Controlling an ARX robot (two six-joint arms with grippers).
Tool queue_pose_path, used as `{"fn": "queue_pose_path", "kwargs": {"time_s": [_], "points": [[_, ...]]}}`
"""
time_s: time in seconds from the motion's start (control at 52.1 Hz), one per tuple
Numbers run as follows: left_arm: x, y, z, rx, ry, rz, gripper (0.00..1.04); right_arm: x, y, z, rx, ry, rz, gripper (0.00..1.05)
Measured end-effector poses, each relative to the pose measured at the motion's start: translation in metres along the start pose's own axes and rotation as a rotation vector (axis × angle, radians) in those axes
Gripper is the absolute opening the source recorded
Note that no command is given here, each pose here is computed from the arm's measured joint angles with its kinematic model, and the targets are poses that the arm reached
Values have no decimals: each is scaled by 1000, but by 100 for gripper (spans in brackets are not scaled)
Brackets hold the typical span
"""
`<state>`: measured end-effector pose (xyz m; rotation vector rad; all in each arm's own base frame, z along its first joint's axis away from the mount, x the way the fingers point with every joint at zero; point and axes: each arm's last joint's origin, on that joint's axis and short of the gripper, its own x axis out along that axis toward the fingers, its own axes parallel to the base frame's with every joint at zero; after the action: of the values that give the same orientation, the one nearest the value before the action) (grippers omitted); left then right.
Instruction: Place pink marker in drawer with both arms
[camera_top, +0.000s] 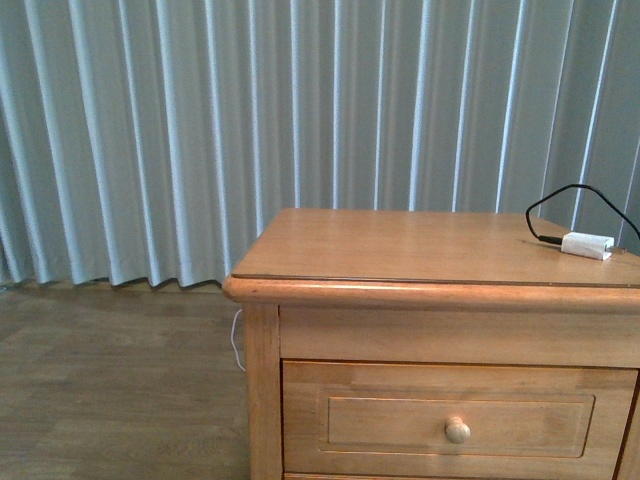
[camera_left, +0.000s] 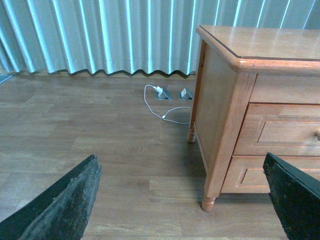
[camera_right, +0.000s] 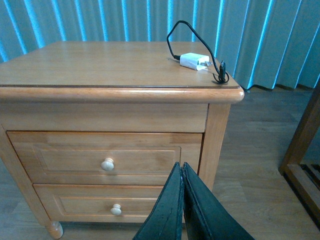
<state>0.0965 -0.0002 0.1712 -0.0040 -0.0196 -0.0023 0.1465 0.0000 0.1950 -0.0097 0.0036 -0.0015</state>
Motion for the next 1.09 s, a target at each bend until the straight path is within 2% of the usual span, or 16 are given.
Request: {"fn": "queue_pose_path", "kwargs": {"time_s": [0.614,1.094], "points": [[0,0,0,0,0,0,98,-27,0,-27,0,-7,0,1],[0,0,0,0,0,0,98,-37,0,-27,0,-12,0,1]]}}
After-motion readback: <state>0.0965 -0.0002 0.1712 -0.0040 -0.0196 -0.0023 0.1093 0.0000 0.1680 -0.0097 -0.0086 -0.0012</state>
